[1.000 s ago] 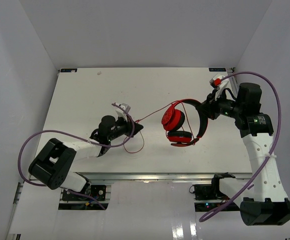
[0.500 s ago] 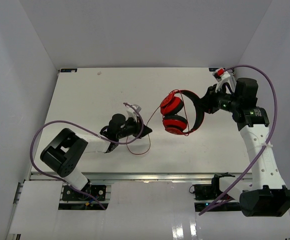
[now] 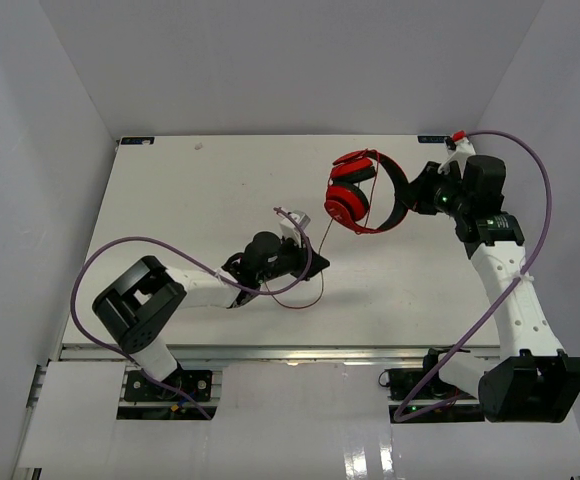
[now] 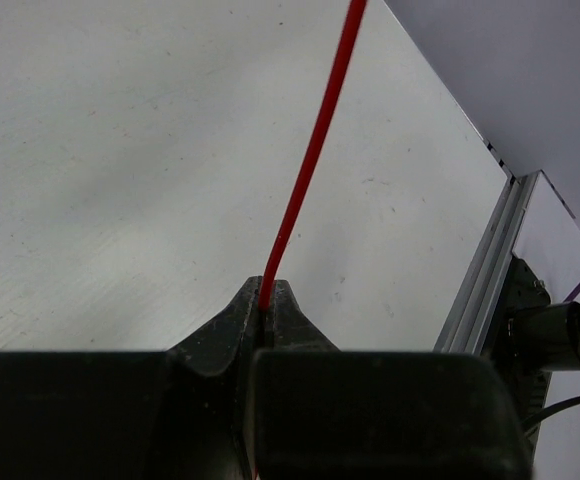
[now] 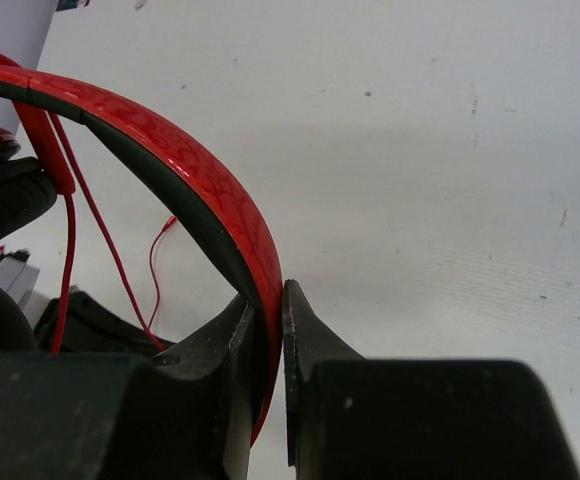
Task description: Wrap the headphones
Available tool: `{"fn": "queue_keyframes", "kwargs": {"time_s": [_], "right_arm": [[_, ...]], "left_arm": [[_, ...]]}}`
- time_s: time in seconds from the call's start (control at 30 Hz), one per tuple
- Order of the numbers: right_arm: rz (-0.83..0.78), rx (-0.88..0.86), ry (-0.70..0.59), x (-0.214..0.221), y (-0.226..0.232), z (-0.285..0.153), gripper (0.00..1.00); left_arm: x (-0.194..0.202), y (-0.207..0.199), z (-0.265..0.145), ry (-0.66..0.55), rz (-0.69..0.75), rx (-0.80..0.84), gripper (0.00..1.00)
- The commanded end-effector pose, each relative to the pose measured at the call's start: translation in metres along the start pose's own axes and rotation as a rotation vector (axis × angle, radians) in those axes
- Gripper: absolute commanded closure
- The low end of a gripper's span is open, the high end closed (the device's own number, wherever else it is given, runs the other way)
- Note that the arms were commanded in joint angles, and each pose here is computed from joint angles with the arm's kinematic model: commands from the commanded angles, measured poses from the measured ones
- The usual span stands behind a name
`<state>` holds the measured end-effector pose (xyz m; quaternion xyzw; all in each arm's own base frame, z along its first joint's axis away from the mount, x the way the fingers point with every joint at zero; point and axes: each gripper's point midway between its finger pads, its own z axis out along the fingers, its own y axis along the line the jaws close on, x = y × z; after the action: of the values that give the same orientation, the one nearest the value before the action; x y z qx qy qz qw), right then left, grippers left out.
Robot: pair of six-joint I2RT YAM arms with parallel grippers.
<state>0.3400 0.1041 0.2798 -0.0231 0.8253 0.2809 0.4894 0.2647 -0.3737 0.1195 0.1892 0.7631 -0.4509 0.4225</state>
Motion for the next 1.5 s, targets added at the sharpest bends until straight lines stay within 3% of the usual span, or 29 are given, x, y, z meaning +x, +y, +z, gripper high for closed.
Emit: {"fn": "queue_keyframes", "kwargs": {"time_s": [0.0, 0.37, 0.87, 1.23, 1.47], "right_arm": [[0.074, 0.104, -0.219, -0.045, -0.011, -0.001, 0.92], [0.042, 0.305, -0.310, -0.049, -0.045, 0.029, 0.92], [-0.234, 0.510, -0.289, -0.016, -0.089, 0.059, 0.92], [-0.532, 0.555, -0.202, 0.017, -0.089, 0.068, 0.92], [-0.581, 0.515, -0.162, 0.031, -0.080, 0.069, 0.92]], "left_arm": [[-0.018, -0.013, -0.004, -0.070, -0.018, -0.017, 1.00], [-0.019, -0.031, 0.008, -0.016, 0.018, -0.032, 1.00], [-0.015, -0.048, 0.013, 0.166, 0.120, -0.033, 1.00], [-0.043, -0.037, 0.005, 0.330, 0.383, -0.148, 1.00], [-0.071, -0.015, 0.002, 0.370, 0.573, -0.281, 1.00]]}}
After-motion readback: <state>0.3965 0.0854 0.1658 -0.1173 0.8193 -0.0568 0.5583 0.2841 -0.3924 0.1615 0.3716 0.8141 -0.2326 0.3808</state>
